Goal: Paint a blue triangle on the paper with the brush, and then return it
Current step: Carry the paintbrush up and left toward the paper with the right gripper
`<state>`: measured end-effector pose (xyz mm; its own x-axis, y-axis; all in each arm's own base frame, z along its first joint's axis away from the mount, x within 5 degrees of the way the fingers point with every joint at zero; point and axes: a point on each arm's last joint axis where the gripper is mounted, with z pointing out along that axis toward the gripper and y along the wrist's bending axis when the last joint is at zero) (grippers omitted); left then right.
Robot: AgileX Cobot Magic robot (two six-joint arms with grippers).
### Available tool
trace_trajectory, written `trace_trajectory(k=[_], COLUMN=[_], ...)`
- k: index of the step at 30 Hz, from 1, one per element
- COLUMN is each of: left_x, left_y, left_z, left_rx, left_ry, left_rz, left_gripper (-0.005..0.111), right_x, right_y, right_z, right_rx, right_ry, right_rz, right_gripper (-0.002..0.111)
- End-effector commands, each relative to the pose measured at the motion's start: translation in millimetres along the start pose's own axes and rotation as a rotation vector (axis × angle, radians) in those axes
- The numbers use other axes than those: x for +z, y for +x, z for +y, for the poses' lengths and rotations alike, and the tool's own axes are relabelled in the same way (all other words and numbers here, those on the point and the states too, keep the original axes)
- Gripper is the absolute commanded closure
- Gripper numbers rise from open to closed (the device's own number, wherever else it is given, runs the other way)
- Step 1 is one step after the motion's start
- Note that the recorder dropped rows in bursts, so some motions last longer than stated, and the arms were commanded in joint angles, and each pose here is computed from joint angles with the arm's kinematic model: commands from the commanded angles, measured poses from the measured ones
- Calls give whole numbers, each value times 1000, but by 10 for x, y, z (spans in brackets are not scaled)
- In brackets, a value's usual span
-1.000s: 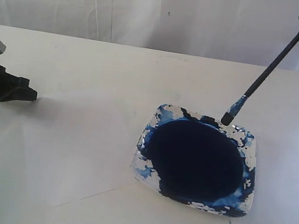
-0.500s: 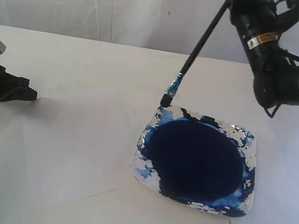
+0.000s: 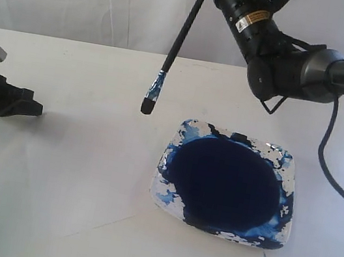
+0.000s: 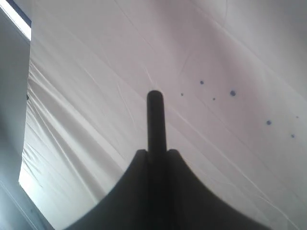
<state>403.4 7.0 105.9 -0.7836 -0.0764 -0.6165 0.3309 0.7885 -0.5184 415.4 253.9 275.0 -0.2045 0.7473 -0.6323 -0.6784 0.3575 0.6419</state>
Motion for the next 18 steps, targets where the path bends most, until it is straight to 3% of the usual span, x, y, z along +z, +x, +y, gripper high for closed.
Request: trace_trajectory(k=[1,18], left_x=[-10,-10], left_y=[-9,-9], left_z=[8,8], left_rx=[13,13], left_ry=[-10,-10], left_rz=[2,2], left_gripper=[107,107], right_x=[83,278], right_y=[93,696], right_z=[64,110], right_rx=[-4,62], right_ry=[-14,-66], right_rz=[-7,21], right_gripper=[108,108])
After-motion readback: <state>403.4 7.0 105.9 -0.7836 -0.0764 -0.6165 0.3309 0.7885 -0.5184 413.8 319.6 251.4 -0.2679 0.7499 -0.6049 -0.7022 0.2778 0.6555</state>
